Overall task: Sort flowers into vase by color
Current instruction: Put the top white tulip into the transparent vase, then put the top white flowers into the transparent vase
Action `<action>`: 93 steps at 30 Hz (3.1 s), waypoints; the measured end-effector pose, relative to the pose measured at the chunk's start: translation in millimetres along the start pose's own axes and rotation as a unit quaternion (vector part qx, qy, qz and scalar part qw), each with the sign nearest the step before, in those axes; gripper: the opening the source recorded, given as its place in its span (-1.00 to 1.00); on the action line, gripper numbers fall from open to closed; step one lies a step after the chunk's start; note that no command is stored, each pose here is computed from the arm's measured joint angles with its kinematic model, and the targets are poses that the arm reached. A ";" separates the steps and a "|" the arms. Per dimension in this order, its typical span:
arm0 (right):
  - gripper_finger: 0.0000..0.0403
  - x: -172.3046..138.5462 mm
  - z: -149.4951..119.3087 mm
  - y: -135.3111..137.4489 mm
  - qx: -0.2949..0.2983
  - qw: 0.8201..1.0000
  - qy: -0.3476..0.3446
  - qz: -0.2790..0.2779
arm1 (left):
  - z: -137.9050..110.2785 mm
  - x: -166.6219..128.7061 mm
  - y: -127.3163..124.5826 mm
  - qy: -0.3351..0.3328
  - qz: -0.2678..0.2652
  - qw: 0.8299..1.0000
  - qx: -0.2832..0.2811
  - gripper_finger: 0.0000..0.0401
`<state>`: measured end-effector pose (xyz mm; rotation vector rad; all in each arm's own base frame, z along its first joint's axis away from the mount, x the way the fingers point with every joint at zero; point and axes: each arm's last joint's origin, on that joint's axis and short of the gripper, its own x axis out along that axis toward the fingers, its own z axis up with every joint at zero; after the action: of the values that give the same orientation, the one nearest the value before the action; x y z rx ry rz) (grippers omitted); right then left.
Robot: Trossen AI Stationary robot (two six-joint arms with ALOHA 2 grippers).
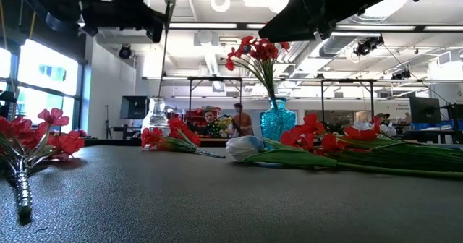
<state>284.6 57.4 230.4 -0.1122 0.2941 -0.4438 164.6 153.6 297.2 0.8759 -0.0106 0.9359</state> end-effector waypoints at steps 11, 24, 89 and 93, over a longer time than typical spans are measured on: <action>-0.03 -0.1 0.0 0.2 0.001 1.000 0.000 0.001 | -16.5 -3.3 -11.7 0.096 -0.062 0.992 -0.047 -1.00; -0.03 -0.1 0.0 0.2 0.001 1.000 0.000 0.001 | -33.9 -8.7 -15.8 0.210 -0.053 0.974 -0.063 -0.49; -0.22 -4.6 -136.1 -204.0 0.332 0.741 0.423 -0.402 | 87.8 -131.0 -118.7 0.210 -0.299 0.919 -0.146 -0.21; -0.42 -5.5 -137.7 -210.5 0.331 0.740 0.430 -0.397 | 87.8 -131.1 -119.0 0.211 -0.299 0.919 -0.150 -0.21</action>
<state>152.6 -135.0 136.6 0.7341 0.9986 -1.4394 197.9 -29.4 230.5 0.3374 0.4538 0.5063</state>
